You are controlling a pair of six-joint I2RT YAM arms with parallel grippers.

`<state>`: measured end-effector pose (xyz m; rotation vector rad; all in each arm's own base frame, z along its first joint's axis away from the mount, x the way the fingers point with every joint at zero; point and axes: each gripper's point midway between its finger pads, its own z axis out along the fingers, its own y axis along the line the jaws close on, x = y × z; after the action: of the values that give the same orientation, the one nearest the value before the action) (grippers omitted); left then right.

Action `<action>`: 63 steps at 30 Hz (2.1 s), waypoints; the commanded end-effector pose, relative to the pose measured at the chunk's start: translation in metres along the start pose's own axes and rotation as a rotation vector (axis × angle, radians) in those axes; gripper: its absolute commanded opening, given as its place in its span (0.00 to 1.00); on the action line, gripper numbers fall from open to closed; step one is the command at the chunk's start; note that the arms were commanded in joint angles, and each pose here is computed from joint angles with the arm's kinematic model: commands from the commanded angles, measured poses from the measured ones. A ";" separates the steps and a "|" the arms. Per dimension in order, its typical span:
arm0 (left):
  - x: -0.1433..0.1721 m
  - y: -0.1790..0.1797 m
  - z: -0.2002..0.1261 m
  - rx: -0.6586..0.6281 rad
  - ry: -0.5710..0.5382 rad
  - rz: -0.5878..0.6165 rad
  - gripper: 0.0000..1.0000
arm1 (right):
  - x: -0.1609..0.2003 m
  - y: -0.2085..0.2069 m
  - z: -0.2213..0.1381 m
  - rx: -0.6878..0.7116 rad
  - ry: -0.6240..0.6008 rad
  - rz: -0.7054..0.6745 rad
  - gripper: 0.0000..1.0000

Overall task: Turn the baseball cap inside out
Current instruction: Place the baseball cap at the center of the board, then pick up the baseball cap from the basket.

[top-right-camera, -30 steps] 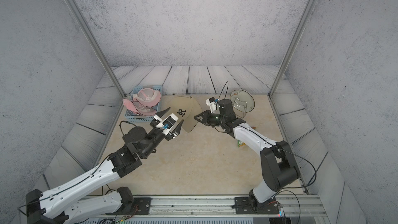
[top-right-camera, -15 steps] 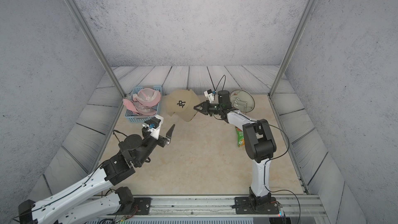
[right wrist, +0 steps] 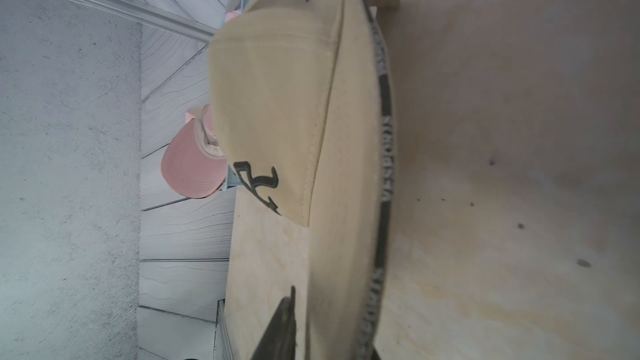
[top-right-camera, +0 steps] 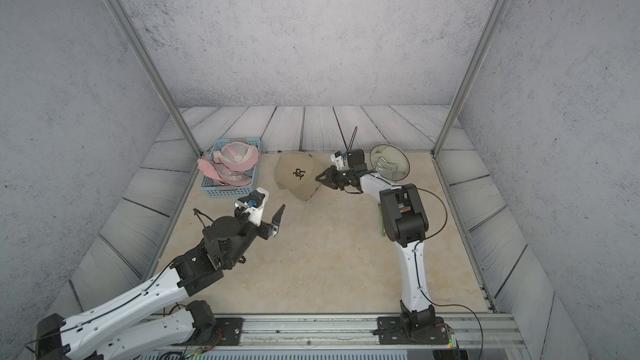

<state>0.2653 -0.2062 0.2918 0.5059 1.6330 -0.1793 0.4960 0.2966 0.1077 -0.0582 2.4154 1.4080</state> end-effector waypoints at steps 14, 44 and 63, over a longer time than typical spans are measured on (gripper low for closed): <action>0.029 0.067 0.024 -0.226 0.205 -0.186 0.92 | -0.007 -0.035 -0.079 0.550 -0.184 -0.212 0.80; 0.144 0.272 0.100 -0.620 0.535 -0.627 0.72 | 0.088 0.065 -0.179 0.419 -0.238 -0.441 0.79; 0.144 0.302 0.116 -0.639 0.558 -0.634 0.00 | 0.093 0.069 -0.180 0.402 -0.226 -0.437 0.78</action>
<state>0.4930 0.0402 0.1625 -0.5104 2.2751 0.0032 0.3547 0.1891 0.2048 -0.2736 2.2915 0.6618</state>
